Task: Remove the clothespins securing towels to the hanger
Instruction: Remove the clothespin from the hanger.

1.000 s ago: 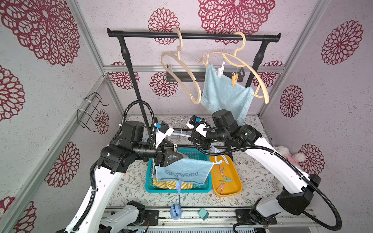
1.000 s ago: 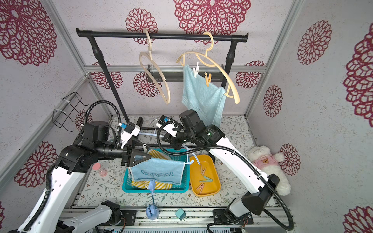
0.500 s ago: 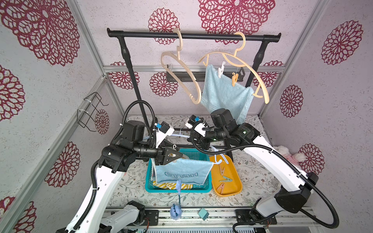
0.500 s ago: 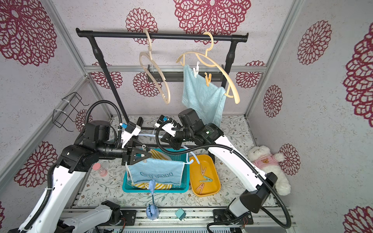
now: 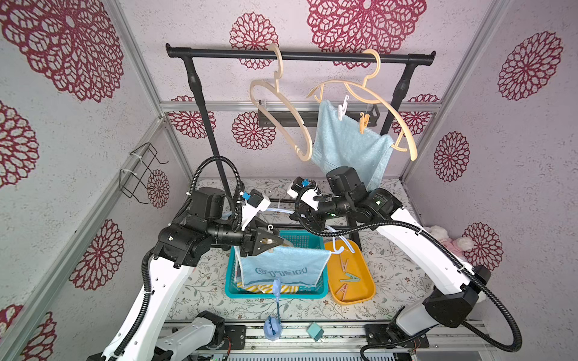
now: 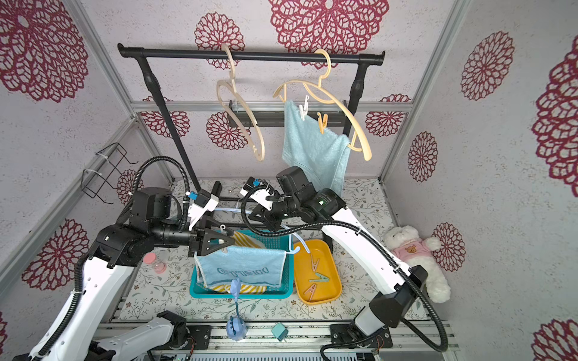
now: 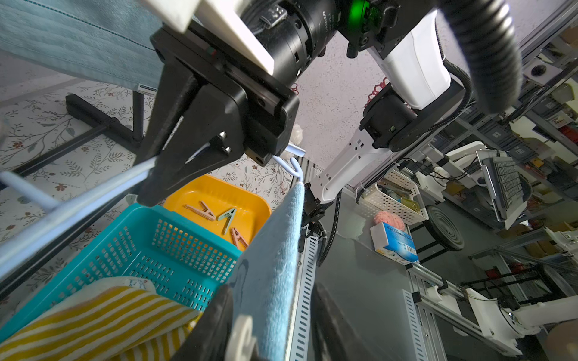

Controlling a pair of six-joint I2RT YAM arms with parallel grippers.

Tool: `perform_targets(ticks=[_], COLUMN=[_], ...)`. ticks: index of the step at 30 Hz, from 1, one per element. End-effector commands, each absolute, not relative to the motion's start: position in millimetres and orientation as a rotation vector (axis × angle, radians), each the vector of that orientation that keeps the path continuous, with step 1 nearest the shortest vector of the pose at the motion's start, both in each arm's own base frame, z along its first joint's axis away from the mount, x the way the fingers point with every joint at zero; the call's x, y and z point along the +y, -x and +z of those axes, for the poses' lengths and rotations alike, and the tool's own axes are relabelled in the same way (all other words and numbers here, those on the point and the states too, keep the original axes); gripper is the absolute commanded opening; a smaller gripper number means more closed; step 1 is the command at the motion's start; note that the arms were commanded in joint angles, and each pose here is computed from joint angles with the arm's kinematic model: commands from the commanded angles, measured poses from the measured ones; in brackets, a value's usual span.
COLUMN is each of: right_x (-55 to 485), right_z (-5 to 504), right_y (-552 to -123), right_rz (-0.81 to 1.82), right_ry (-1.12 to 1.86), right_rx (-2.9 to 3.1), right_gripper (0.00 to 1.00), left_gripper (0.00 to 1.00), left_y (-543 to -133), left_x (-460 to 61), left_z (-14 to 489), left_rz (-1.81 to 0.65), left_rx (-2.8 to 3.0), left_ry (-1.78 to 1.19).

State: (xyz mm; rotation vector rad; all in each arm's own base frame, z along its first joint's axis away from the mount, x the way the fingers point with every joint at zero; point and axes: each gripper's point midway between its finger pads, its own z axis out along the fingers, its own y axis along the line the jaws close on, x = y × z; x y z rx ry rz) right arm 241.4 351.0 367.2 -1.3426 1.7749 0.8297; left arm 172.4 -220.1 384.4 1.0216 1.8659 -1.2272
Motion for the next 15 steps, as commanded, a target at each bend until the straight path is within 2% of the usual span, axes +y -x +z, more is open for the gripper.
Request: perform_targets(ticks=[1, 15], right_x=[352.6, 351.3], right_z=[402.4, 403.3], right_y=[-238.1, -239.9], right_rz=[0.895, 0.894], right_ry=[1.297, 1.292], right_rx=[1.686, 1.688], right_gripper=[0.0, 0.0], left_gripper=[0.41, 0.29], left_y=[-167.6, -168.8], left_x=[-220.6, -222.5], left_z=[381.5, 382.4], left_rz=[-1.24, -1.255], left_rx=[1.849, 1.844], left_ry=[-1.049, -1.055])
